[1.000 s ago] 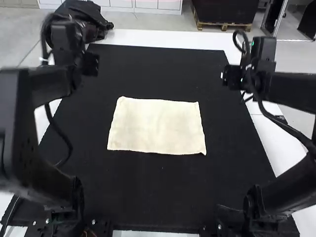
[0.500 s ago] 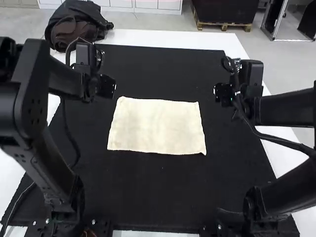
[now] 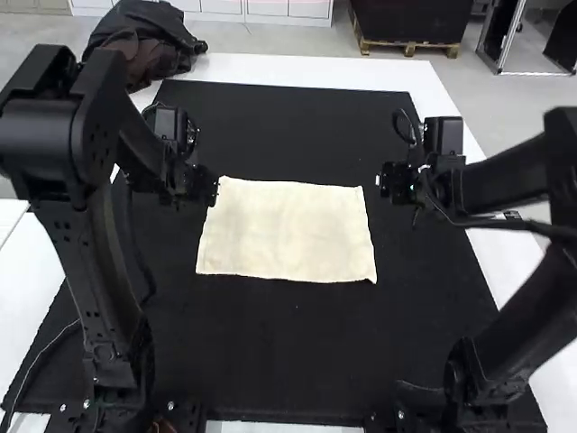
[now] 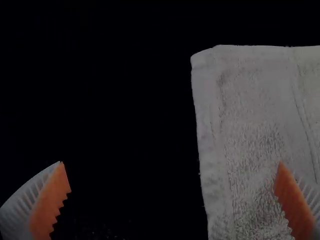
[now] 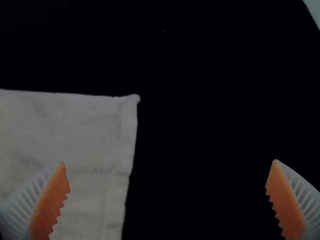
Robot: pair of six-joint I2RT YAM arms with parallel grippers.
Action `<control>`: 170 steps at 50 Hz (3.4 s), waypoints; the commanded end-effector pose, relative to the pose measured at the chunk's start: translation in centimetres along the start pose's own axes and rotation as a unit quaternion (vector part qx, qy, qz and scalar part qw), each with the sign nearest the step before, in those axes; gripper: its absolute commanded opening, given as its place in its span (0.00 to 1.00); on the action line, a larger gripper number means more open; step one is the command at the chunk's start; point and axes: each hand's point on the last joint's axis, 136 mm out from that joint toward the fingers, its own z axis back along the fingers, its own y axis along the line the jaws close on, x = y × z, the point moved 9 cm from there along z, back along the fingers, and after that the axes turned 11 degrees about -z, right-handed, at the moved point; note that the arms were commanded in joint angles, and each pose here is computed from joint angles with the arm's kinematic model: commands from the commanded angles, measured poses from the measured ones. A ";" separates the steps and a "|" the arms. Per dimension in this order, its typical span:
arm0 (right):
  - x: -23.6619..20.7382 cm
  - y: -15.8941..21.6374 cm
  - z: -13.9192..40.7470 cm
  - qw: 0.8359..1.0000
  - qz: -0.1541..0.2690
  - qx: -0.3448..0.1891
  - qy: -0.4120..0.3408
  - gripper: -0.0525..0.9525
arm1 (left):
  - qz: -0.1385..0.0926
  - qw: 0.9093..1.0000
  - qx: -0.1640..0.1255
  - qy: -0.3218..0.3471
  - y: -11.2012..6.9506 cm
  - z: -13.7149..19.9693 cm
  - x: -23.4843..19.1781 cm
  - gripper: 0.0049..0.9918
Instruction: Fold the towel.
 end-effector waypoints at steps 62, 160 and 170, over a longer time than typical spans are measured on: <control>-2.1 3.3 -11.2 0.994 -0.028 0.062 0.082 0.96 | 0.018 0.999 -0.036 0.003 -0.4 -6.6 0.7 0.97; 0.2 0.8 -10.4 0.989 -0.055 0.098 0.092 0.03 | 0.018 0.999 -0.037 -0.021 0.4 -6.5 2.1 0.02; 0.9 1.0 -9.8 0.989 -0.058 0.104 0.086 0.03 | 0.019 0.999 -0.039 -0.032 0.6 -5.4 3.1 0.02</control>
